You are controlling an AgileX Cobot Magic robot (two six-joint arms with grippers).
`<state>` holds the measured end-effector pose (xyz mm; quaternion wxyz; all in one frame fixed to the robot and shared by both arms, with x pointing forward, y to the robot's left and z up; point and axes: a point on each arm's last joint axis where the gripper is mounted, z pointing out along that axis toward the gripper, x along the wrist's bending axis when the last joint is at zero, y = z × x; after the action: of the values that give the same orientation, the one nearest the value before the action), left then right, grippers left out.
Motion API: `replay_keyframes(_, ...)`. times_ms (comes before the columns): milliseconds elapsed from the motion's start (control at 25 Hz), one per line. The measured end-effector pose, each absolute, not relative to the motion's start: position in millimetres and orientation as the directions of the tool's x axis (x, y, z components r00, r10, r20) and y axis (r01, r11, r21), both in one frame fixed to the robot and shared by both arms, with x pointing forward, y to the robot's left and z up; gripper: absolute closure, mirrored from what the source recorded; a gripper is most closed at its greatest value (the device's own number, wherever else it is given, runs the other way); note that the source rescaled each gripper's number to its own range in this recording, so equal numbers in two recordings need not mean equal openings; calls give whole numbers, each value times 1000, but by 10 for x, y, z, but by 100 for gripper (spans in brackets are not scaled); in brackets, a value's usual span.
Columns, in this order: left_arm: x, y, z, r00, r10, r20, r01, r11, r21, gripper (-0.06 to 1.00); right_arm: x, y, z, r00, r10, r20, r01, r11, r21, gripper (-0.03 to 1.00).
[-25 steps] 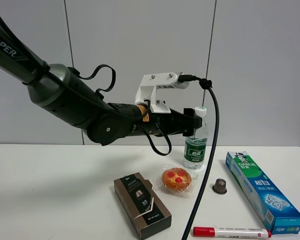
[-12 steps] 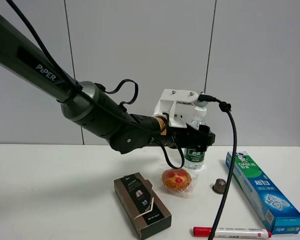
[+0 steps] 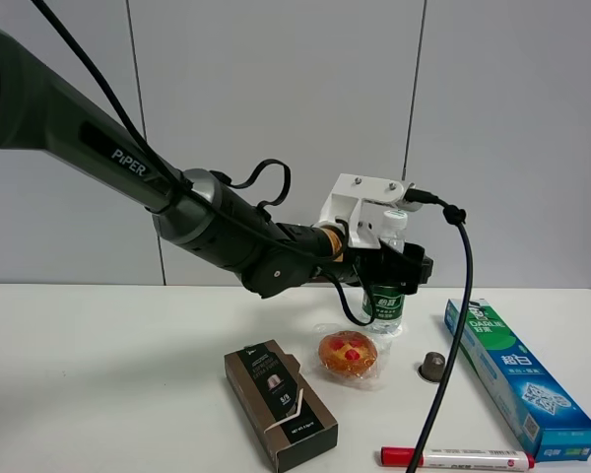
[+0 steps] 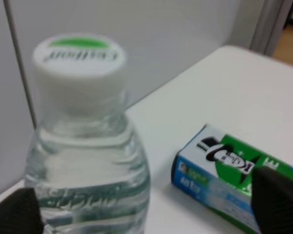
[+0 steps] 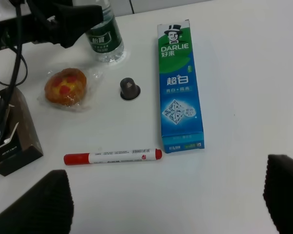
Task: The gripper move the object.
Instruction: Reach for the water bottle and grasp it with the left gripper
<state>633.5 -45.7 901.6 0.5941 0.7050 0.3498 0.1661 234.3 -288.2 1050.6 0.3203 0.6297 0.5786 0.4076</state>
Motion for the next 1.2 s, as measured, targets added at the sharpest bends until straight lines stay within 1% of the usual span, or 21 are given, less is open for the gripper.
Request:
replay_keyframes(160, 6395, -493, 8925, 697, 699, -157, 283, -68, 957, -5, 2343, -2882, 10506, -2, 990, 143, 467, -125, 875, -3)
replay_keyframes(320, 6466, -508, 8913, 698, 705, -124, 252, -80, 964, -5, 2343, -2882, 10507, -2, 990, 144, 468, -126, 875, -3)
replay_keyframes(600, 6609, -374, 8878, 642, 750, -158, 274, -32, 961, -5, 2343, -2881, 10507, -3, 990, 144, 468, -126, 875, -3)
replay_keyframes(800, 6637, -347, 8886, 631, 756, -172, 268, -5, 963, -6, 2343, -2881, 10507, -3, 990, 144, 468, -126, 875, -3)
replay_keyframes(1200, 6634, -521, 8860, 656, 734, -173, 240, 14, 971, -6, 2343, -2881, 10507, -3, 990, 144, 468, -126, 875, -3)
